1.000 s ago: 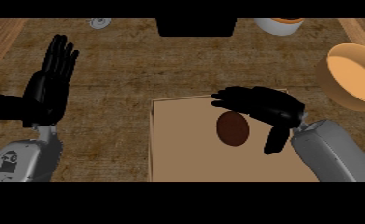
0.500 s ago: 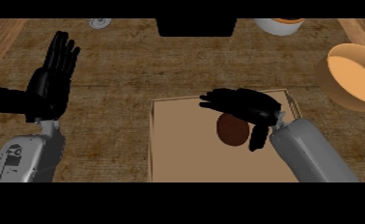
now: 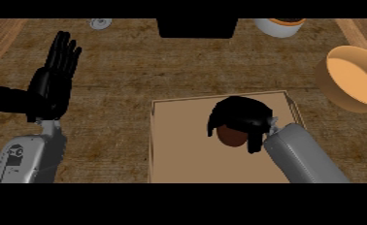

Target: Pick the cupcake from the tray and place it in the pot

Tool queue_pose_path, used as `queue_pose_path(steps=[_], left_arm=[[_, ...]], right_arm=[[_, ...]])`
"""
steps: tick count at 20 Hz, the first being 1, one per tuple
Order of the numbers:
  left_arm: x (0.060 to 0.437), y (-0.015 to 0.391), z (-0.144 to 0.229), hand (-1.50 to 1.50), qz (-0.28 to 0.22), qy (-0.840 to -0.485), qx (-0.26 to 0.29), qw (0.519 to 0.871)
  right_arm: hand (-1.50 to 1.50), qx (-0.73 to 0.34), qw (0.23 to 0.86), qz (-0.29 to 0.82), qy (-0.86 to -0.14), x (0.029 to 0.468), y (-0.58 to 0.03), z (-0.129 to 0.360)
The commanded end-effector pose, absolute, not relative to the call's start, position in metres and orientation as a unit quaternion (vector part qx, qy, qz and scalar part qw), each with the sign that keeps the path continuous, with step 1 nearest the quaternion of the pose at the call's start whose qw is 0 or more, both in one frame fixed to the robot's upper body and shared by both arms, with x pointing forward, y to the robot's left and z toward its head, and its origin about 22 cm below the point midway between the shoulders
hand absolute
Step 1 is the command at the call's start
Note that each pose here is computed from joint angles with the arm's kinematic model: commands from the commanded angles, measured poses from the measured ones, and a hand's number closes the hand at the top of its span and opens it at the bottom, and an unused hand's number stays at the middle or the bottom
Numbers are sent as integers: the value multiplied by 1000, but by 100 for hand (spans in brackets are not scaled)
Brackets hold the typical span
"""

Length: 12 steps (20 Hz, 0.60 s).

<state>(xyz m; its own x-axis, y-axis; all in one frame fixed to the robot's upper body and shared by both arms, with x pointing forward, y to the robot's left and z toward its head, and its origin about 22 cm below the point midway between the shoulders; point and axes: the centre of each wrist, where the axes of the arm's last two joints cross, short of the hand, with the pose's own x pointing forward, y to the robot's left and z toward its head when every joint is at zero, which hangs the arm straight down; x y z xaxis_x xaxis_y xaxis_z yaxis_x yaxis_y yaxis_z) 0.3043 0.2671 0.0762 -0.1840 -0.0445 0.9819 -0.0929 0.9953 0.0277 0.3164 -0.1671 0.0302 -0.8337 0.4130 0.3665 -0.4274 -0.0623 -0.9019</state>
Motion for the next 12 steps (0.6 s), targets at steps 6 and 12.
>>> queue_pose_path(steps=[6,12], left_arm=[[294,244,87,0,24,-773,50,631],[304,259,80,0,32,-772,57,632]], right_arm=[[150,27,263,721,-640,315,-138,12],[150,-54,252,683,-683,295,-158,45]])
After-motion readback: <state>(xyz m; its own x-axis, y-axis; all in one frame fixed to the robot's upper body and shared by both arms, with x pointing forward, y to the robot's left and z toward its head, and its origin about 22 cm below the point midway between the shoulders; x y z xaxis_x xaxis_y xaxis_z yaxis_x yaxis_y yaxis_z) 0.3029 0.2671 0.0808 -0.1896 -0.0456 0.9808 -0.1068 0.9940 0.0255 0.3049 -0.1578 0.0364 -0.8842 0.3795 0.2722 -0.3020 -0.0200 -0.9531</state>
